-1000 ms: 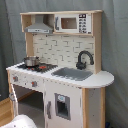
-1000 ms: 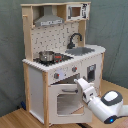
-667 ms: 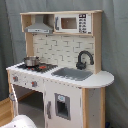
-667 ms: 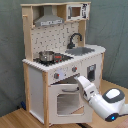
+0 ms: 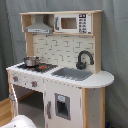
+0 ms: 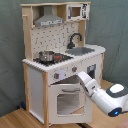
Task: Play with the kitchen
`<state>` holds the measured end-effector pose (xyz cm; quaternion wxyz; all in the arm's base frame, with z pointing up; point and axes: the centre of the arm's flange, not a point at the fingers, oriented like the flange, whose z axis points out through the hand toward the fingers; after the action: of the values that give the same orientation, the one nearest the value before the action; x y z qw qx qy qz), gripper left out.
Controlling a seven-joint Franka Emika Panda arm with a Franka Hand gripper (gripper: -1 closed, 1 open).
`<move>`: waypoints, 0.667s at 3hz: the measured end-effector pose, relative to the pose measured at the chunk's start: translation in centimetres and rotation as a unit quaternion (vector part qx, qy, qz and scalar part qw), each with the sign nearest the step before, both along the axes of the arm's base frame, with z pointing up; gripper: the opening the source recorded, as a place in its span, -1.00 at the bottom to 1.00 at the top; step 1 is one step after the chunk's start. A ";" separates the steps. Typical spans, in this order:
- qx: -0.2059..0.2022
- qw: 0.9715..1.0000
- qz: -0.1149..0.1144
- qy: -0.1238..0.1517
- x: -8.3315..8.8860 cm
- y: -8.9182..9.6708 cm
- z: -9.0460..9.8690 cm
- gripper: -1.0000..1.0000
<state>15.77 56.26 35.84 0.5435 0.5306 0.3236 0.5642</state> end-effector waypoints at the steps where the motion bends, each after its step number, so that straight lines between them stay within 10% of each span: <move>1: -0.028 0.999 -0.011 0.020 -0.1 -0.2 1.0 1.00; 2: -0.057 0.996 -0.029 0.056 0.7 -0.9 1.6 1.00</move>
<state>16.48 55.33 37.48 0.5704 0.5387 0.3690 0.4983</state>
